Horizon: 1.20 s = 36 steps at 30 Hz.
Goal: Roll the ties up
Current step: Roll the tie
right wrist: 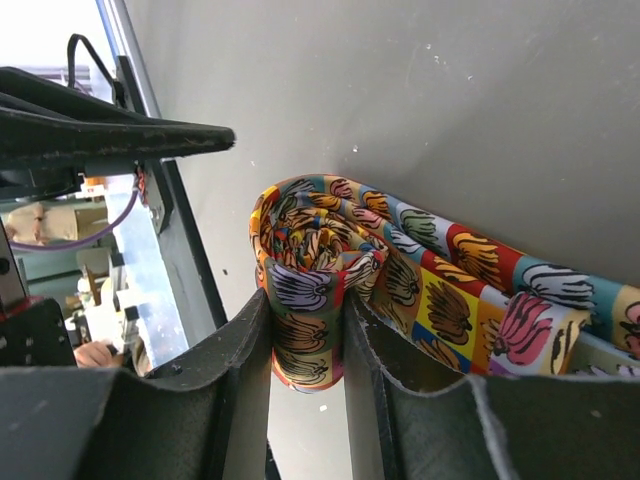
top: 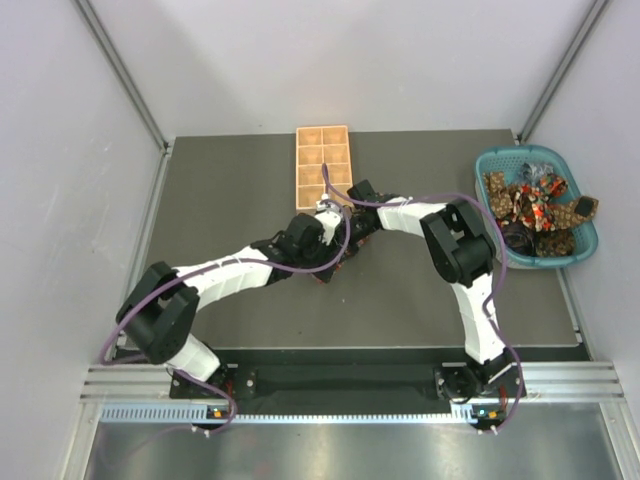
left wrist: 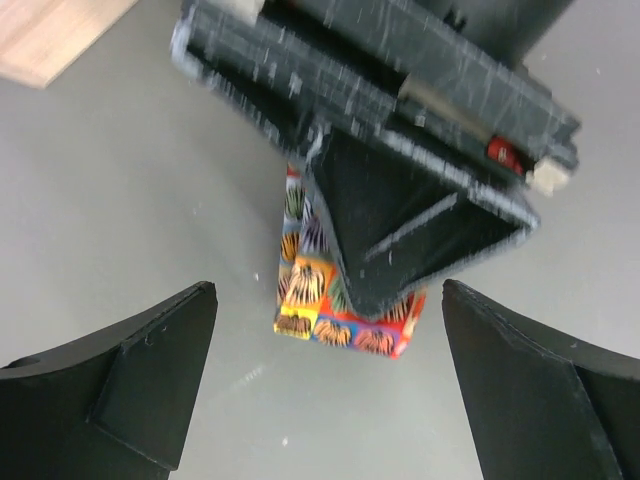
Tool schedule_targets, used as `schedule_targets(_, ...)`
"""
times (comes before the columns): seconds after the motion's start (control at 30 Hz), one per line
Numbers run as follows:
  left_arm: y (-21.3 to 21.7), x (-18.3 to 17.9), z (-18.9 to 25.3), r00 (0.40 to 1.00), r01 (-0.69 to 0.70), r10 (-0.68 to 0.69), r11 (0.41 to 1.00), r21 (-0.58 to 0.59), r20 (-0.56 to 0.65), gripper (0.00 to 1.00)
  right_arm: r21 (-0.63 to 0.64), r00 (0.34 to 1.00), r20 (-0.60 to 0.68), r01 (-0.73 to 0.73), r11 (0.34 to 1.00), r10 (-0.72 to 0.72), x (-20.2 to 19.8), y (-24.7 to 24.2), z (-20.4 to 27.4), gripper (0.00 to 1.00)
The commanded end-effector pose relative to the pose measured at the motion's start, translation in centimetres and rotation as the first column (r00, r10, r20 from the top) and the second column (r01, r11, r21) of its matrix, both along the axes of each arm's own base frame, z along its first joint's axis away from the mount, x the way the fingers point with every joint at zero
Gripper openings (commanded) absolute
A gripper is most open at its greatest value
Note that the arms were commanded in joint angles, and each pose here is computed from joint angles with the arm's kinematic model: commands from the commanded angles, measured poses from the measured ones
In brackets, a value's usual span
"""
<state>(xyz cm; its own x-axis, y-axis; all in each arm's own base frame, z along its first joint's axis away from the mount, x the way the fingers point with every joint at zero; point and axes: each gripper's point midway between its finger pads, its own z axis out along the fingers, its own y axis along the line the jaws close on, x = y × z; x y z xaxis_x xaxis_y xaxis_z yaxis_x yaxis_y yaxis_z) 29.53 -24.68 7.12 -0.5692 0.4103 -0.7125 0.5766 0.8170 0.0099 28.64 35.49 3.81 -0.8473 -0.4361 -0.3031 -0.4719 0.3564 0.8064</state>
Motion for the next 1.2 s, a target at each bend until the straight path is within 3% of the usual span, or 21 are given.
schedule_targets(0.0, -0.7, 1.1, 0.3, 0.999, 0.043, -0.043, 0.998, 0.045, 0.014, 0.99, -0.063, 0.990, 0.133, 0.051, 0.997, -0.042, 3.3, -0.2, -3.0, 0.27)
schedule_targets(0.27, -2.4, -0.7, -1.4, 0.977, 0.202, -0.199, 0.979, 0.034, -0.082, 0.99, -0.108, 0.985, 0.156, 0.086, 0.990, -0.068, 4.2, -1.0, -3.4, 0.27)
schedule_targets(0.63, -0.9, 0.3, -4.1, 0.984, 0.148, -0.130, 0.978, 0.149, -0.120, 0.96, -0.147, 0.982, 0.171, 0.100, 0.984, -0.075, 4.3, -1.6, -4.0, 0.27)
schedule_targets(0.8, -0.7, 0.4, -5.0, 0.980, 0.151, -0.125, 0.974, 0.170, -0.154, 0.87, -0.147, 0.980, 0.182, 0.104, 0.984, -0.076, 4.2, -1.8, -3.8, 0.27)
schedule_targets(0.93, -0.6, 0.3, -5.6, 0.976, 0.159, -0.128, 0.971, 0.180, -0.174, 0.70, -0.149, 0.979, 0.188, 0.105, 0.983, -0.076, 3.9, -1.9, -3.9, 0.28)
schedule_targets(1.07, -0.4, 0.2, -5.8, 0.975, 0.158, -0.123, 0.969, 0.189, -0.184, 0.58, -0.157, 0.977, 0.199, 0.116, 0.981, -0.083, 3.9, -2.0, -3.8, 0.30)
schedule_targets(1.17, -0.1, -0.2, -6.1, 0.972, 0.156, -0.115, 0.968, 0.198, -0.203, 0.55, -0.158, 0.974, 0.207, 0.129, 0.979, -0.095, 4.0, -2.2, -3.7, 0.36)
